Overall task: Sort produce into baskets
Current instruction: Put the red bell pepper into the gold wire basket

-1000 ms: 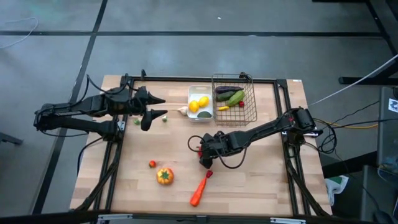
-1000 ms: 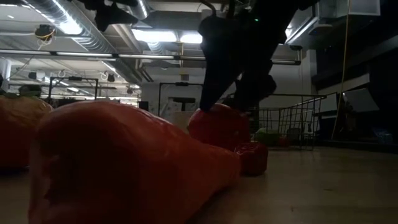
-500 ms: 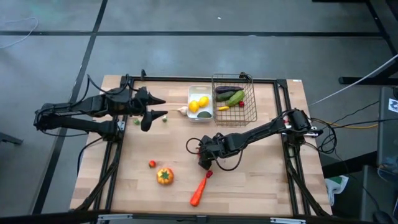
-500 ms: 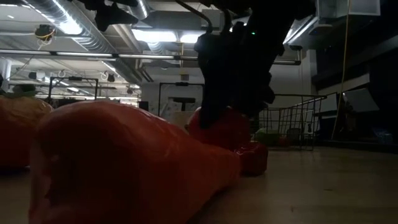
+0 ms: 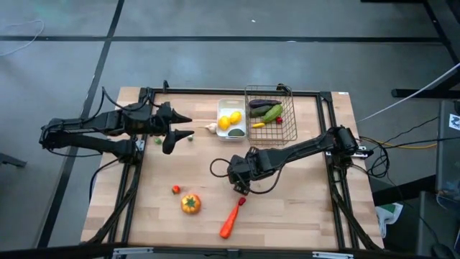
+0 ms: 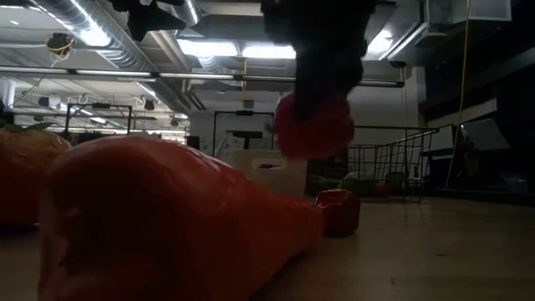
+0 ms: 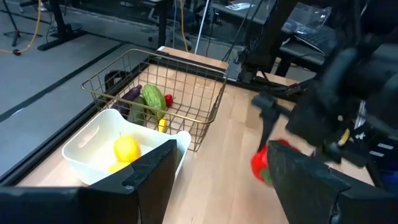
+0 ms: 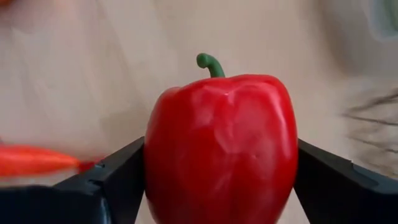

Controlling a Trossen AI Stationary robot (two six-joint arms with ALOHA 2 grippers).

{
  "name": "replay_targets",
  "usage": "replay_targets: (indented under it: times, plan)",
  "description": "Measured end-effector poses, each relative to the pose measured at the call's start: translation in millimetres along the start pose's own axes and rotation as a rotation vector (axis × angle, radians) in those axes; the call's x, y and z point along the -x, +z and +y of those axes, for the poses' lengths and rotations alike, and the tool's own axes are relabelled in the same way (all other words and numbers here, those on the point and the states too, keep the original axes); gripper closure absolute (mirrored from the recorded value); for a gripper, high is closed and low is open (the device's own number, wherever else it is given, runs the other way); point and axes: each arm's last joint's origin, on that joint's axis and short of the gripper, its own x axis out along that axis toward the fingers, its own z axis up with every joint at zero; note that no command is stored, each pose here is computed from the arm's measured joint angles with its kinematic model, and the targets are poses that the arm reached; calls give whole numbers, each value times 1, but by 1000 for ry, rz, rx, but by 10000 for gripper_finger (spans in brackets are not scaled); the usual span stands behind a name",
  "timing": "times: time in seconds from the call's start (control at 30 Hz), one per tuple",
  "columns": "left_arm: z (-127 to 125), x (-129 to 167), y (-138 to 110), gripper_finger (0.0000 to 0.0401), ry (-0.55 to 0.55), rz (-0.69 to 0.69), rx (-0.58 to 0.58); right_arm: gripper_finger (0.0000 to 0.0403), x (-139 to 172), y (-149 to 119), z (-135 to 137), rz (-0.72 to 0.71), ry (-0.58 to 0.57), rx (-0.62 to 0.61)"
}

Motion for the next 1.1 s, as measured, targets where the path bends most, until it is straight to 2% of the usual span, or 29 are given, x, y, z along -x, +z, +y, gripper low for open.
replay_targets:
  times: [0.23,0.4,0.53,0.73,0.93,1.1]
  plan:
    - [0,0,0,157,0,-1,0,75,48,16,-25,49,-168,108]
    - [0,0,0,157,0,-1,1,72,65,26,-53,112,-252,177]
    - [0,0,0,157,0,-1,16,71,65,32,-82,199,-312,214]
    - [0,0,0,157,-1,-1,18,71,56,47,-126,250,-329,236]
    - [0,0,0,157,-1,-1,18,70,51,58,-173,281,-335,160]
    - [0,0,0,157,-1,-1,16,70,33,64,-206,256,-256,57]
